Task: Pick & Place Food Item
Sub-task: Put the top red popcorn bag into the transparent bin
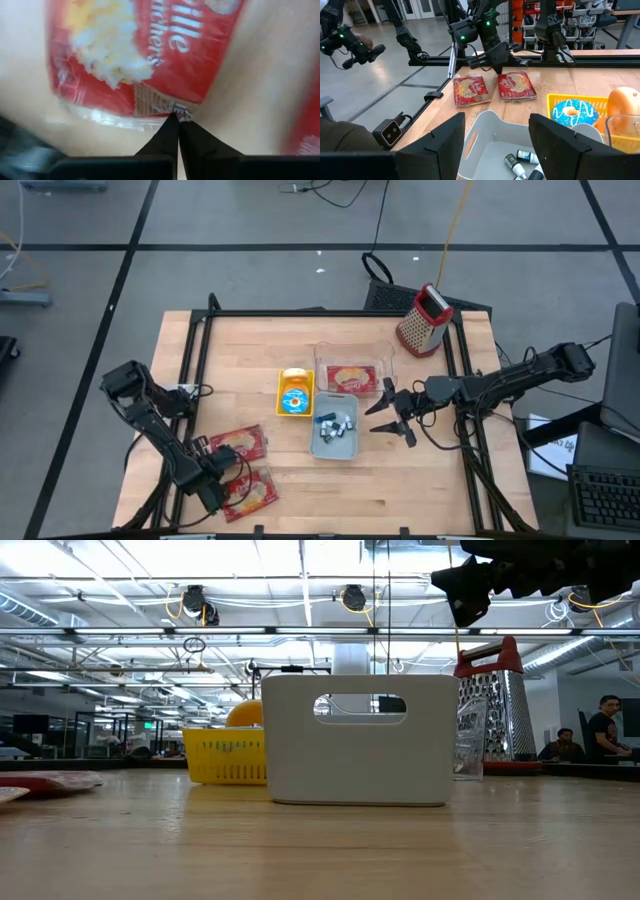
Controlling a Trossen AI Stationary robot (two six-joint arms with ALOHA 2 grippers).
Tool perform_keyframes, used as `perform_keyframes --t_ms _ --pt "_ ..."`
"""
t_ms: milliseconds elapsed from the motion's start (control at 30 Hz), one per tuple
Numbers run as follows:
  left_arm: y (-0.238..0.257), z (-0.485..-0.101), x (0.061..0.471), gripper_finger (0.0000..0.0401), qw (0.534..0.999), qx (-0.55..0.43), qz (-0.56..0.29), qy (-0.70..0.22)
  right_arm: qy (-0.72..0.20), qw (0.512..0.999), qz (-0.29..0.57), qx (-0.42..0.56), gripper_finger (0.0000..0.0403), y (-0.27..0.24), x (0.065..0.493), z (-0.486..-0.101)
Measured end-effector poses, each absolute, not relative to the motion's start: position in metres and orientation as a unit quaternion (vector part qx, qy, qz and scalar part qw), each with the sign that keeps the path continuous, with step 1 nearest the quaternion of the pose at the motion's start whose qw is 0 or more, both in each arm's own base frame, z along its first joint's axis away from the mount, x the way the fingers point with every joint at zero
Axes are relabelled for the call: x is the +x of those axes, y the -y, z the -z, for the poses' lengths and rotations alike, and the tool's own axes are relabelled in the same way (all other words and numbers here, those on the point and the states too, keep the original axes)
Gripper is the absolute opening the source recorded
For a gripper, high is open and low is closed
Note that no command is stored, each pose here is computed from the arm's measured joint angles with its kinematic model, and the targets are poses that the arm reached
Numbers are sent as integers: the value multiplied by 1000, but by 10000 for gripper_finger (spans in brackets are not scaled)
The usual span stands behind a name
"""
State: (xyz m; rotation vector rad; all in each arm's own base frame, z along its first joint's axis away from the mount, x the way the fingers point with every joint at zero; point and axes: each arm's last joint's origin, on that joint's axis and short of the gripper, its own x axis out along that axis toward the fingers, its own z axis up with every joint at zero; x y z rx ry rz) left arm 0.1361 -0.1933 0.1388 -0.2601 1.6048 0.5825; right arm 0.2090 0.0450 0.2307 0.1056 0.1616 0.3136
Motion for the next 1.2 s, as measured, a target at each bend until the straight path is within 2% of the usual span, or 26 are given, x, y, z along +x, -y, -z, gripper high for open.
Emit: perform_keyframes --t_ms 100,400,700,933,1200 --pt "186 -148 135 3 672 -110 -284 -675 -80 983 -156 52 208 -45 209 -231" --pt "181 -215 148 1 772 -104 -298 -552 -73 984 -154 56 208 -45 209 -232" --pt "178 -281 169 0 863 -33 -292 -411 -64 989 -120 55 208 -44 214 -231" --pt "174 -313 188 0 902 28 -281 -327 -24 989 -133 52 208 -54 234 -220" --pt "179 -324 205 0 925 113 -266 -247 24 989 -144 13 208 -64 258 -194"
